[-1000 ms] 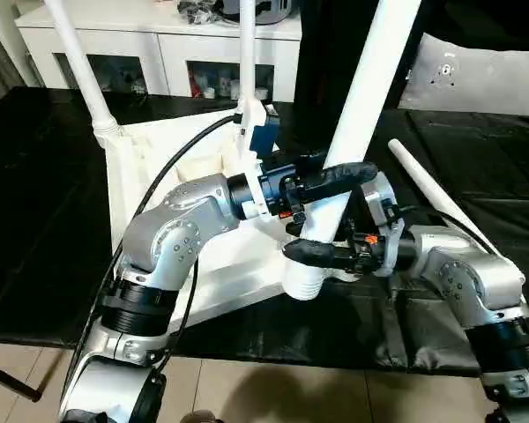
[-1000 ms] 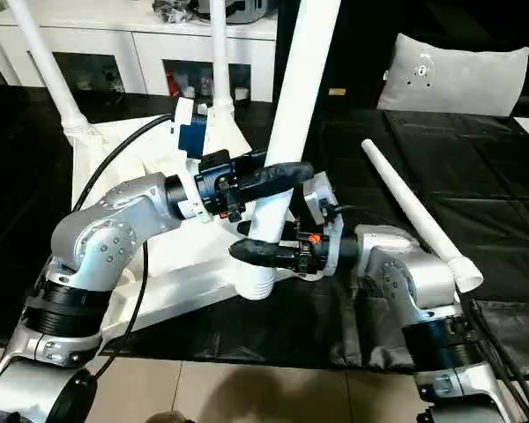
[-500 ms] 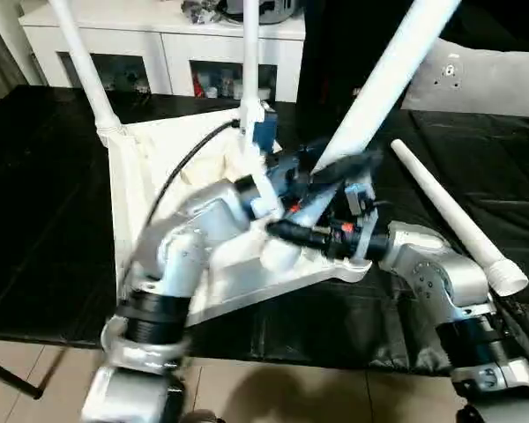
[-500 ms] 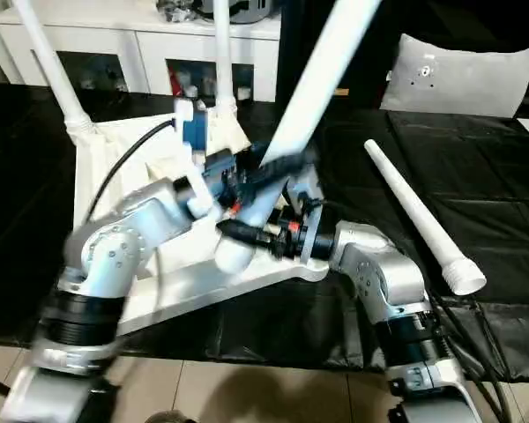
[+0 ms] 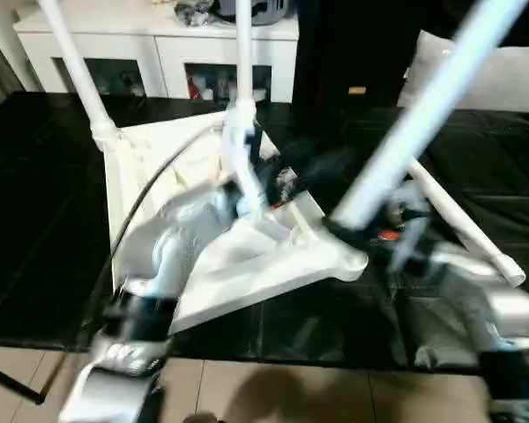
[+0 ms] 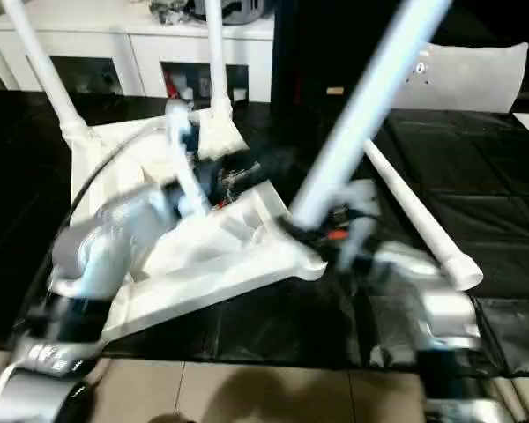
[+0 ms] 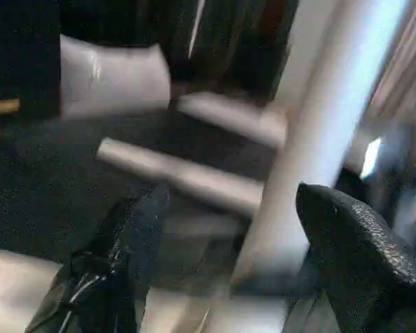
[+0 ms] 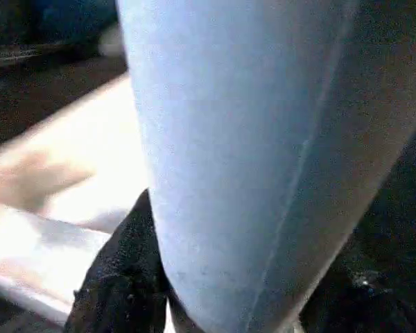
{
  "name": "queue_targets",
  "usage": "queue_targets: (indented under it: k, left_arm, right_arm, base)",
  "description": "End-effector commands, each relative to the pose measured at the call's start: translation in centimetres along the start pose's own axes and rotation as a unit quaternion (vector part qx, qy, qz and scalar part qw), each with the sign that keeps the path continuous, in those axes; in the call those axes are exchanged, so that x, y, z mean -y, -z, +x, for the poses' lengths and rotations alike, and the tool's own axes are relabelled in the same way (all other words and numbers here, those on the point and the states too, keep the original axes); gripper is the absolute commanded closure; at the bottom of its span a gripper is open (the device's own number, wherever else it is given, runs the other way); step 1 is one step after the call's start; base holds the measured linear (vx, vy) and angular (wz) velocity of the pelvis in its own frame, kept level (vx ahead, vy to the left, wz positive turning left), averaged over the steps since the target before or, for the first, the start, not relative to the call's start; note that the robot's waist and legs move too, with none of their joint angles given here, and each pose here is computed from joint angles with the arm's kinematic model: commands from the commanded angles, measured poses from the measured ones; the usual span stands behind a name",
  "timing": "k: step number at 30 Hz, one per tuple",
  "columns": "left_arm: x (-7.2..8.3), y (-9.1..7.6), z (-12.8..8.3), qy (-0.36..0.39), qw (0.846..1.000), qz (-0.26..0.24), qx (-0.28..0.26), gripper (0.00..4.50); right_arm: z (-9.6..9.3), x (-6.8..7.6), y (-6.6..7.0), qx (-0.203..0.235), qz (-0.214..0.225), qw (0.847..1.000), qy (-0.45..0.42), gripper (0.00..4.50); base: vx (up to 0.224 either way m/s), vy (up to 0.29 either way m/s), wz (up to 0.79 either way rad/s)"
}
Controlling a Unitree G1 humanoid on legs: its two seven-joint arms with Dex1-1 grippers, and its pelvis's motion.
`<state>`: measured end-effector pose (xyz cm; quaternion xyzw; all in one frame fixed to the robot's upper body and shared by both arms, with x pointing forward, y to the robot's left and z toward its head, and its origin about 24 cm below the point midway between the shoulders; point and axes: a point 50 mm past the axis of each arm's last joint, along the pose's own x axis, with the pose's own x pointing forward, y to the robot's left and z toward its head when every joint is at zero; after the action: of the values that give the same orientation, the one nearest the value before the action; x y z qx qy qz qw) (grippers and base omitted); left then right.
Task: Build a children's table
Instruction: Pick table leg, then insert table leg to table base
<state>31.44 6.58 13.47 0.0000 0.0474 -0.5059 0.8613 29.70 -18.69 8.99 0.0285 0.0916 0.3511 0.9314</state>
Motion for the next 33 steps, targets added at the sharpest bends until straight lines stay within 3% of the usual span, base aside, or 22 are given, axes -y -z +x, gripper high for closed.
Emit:
queue_targets:
  k: [1,8,11,19,23,25,33]
  left_arm:
    - [0.2,2.0,0.1,0.002,0.997,0.043,-0.067,1.11]
    - [2.3,6.2,-0.1,0.051,0.982,0.054,-0.176,1.72]
    - [2.1,7.3,0.0,0.026,0.976,0.069,-0.206,1.88]
    - [1.6,7.7,-0.4,0.022,0.971,0.076,-0.228,2.47]
    - [1.6,7.8,-0.3,0.024,0.97,0.079,-0.229,2.71]
    - [1.6,7.8,-0.3,0.025,0.97,0.081,-0.229,3.15]
    - [2.0,7.9,-0.4,0.053,0.964,0.086,-0.245,3.7]
  right_arm:
    - [-0.7,0.9,-0.9,0.011,-0.017,0.998,0.055,2.62]
    - [-1.0,1.7,-0.3,0.004,-0.022,0.99,0.137,2.62]
    - [-0.8,1.6,-0.2,0.008,-0.017,0.99,0.141,2.62]
    - [-0.1,0.6,0.3,0.002,-0.004,0.993,0.115,2.62]
    - [0.1,0.6,0.3,0.003,-0.005,0.994,0.112,2.62]
    - [0.2,0.7,0.3,0.003,-0.006,0.994,0.111,2.62]
    - [0.3,0.7,0.4,-0.001,-0.016,0.994,0.107,2.62]
  base:
    - [0.0,0.0,0.0]
    - [0.0,0.0,0.0]
    - [0.0,0.0,0.0]
    - [0.0,0.0,0.0]
    - [0.0,0.0,0.0]
    - [0.0,0.0,0.0]
    - [0.0,0.0,0.0]
